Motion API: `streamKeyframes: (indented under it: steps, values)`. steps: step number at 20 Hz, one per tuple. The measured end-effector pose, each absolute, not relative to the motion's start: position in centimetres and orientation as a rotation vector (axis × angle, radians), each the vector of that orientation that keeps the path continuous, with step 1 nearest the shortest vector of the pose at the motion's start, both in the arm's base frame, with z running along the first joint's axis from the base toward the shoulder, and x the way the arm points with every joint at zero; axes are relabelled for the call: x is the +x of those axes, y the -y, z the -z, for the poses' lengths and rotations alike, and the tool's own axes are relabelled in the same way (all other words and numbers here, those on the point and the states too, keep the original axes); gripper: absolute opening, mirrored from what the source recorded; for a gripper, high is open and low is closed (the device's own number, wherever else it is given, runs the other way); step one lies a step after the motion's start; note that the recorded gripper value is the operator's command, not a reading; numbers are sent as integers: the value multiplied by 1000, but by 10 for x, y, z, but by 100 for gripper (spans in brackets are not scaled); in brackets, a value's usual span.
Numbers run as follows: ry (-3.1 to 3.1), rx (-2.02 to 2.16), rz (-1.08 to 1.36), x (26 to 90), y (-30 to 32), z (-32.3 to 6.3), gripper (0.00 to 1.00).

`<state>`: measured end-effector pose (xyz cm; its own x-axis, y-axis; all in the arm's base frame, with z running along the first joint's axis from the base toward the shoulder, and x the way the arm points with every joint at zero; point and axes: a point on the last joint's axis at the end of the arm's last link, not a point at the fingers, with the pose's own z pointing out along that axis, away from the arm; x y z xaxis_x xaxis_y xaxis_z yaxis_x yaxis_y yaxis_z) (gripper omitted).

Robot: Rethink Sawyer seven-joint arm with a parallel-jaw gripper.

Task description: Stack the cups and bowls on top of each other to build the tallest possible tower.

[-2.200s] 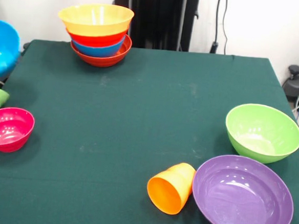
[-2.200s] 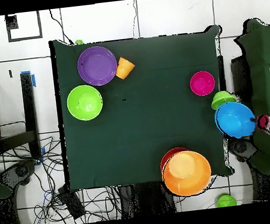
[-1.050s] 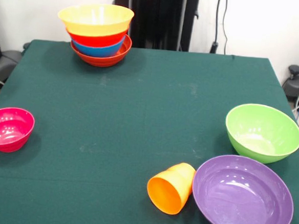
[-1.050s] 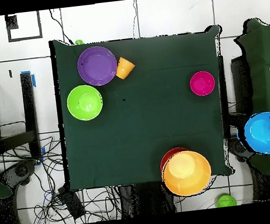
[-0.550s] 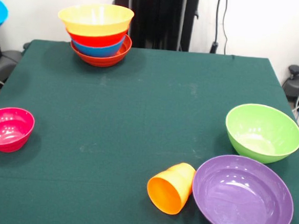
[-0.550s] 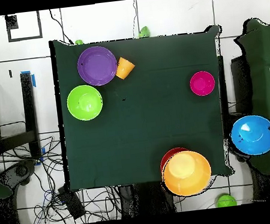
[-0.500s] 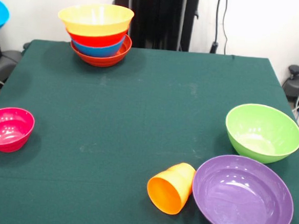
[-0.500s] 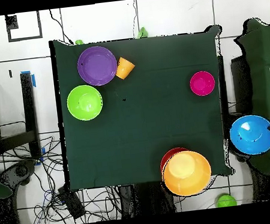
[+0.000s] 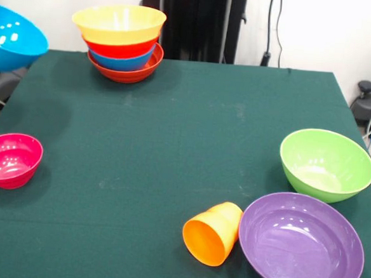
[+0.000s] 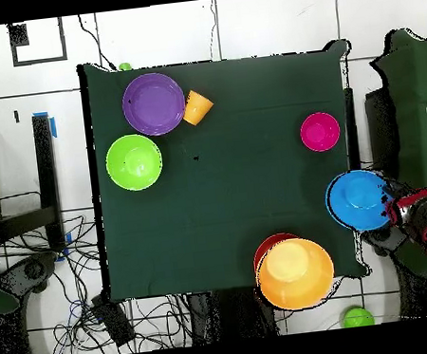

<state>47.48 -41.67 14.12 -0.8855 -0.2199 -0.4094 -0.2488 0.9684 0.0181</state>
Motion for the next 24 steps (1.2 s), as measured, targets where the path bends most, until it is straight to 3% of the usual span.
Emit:
streamKeyframes:
  steps: [9,24]
  values:
    - [-2721,-406,-113,496,354,-155,0]
    - [-2768,-35,-455,484,388,-231,0]
